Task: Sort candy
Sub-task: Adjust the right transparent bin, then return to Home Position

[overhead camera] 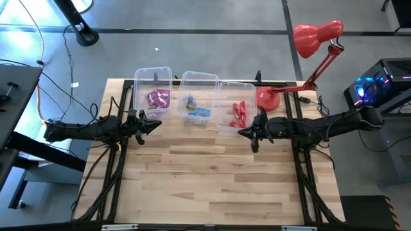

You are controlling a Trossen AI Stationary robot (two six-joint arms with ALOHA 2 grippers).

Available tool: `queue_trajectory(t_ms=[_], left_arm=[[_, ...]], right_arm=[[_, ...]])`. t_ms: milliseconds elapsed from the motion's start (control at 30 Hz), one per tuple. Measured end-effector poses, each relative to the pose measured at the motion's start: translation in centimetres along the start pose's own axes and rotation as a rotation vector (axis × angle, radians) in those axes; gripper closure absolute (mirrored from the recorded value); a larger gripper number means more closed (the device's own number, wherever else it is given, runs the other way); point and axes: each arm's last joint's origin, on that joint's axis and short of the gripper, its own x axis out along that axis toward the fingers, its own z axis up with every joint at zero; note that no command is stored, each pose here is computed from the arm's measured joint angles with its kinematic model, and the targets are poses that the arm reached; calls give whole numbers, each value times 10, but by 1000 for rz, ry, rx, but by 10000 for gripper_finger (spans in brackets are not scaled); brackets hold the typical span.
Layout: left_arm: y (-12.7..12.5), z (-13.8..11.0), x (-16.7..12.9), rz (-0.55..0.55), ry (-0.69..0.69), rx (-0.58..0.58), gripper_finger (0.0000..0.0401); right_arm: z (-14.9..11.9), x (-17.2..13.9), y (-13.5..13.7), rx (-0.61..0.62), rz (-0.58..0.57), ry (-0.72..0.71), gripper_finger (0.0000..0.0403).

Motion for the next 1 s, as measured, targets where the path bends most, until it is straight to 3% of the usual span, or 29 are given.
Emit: queue_trajectory(t_ms=[100,400,733,1000], left_arm=[[0,0,0,0,0,0,401],[0,0,0,0,0,0,401],[0,0,0,0,0,0,401],[0,0,0,0,0,0,401]], right_arm=[[3,0,2,-18,35,-19,403],[-12,7,-9,-52,-33,140,403],[1,13,-34,-155,-151,75,403],[4,10,-35,-137,57,68,403]])
